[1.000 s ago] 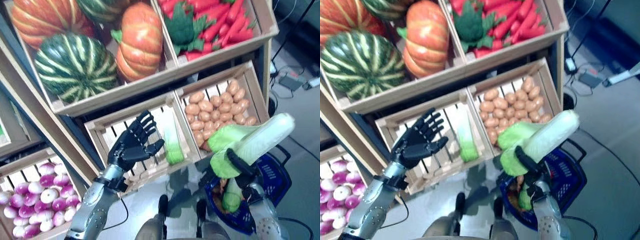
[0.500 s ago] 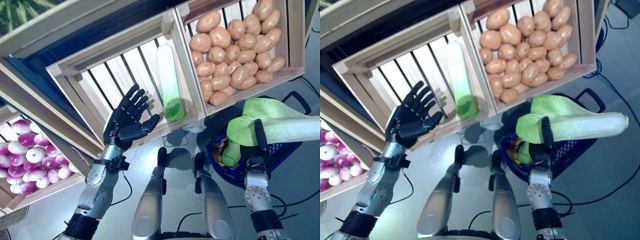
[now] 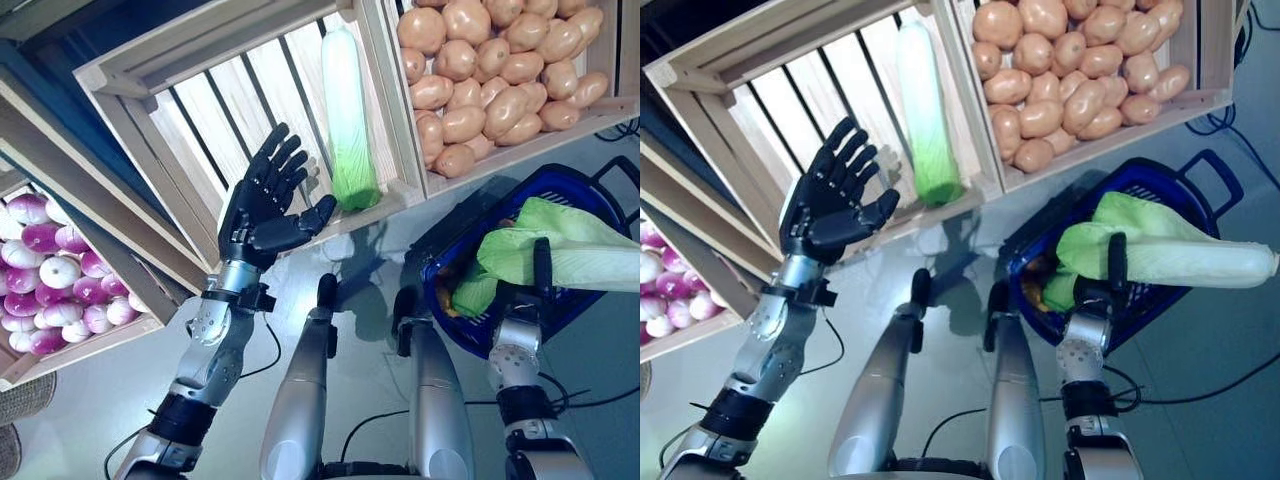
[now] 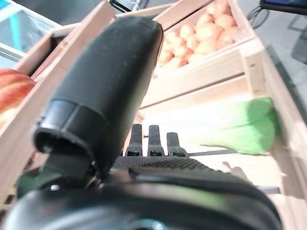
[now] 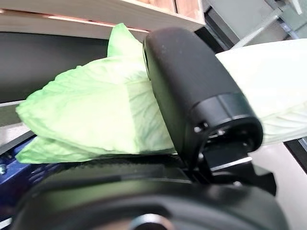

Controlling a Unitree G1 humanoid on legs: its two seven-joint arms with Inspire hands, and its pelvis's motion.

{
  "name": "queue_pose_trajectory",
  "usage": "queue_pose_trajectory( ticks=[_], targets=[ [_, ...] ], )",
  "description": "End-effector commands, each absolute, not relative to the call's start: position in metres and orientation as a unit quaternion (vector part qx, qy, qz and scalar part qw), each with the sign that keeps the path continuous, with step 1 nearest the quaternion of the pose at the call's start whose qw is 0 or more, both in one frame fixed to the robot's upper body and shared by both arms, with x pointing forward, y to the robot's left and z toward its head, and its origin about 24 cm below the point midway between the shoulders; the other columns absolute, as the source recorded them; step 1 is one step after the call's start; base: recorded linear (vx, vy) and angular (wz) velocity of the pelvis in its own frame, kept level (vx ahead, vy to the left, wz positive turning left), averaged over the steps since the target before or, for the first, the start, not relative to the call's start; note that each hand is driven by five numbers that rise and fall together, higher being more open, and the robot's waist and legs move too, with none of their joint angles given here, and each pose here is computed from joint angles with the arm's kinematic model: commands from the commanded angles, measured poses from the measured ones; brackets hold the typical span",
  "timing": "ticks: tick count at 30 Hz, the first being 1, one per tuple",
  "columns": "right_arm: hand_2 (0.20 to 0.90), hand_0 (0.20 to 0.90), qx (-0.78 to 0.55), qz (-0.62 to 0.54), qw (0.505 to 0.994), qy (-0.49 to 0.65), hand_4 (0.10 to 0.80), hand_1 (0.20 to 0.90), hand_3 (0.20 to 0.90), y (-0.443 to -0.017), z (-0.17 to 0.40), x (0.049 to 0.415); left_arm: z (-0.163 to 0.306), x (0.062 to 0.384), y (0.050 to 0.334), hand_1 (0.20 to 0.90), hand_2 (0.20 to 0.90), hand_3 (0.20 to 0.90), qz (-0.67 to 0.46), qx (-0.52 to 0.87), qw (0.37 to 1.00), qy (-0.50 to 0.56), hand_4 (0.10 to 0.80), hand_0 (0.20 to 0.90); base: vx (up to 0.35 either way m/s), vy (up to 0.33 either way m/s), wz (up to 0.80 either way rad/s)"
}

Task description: Put vegetables into the basket

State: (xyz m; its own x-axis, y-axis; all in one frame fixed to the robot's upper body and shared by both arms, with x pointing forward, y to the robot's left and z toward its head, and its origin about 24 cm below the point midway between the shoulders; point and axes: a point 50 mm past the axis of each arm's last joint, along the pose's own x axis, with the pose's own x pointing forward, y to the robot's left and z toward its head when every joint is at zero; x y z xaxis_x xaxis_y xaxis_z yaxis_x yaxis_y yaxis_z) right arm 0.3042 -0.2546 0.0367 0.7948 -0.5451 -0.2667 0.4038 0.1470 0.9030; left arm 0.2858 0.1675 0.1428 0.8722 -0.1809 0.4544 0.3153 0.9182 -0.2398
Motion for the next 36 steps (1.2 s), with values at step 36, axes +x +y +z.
queue_pose_trajectory(
  ticks=[36],
  targets=[
    [0.3,0.3,0.285,-0.483,0.798,0.222,0.4,0.3,0.3,-0.358,0.0,0.268,0.209,0.285,0.162,0.9,0.9,0.9,-0.173,-0.111,0.917,-0.342,0.8,0.9,0.01,-0.036,0.02]
  ],
)
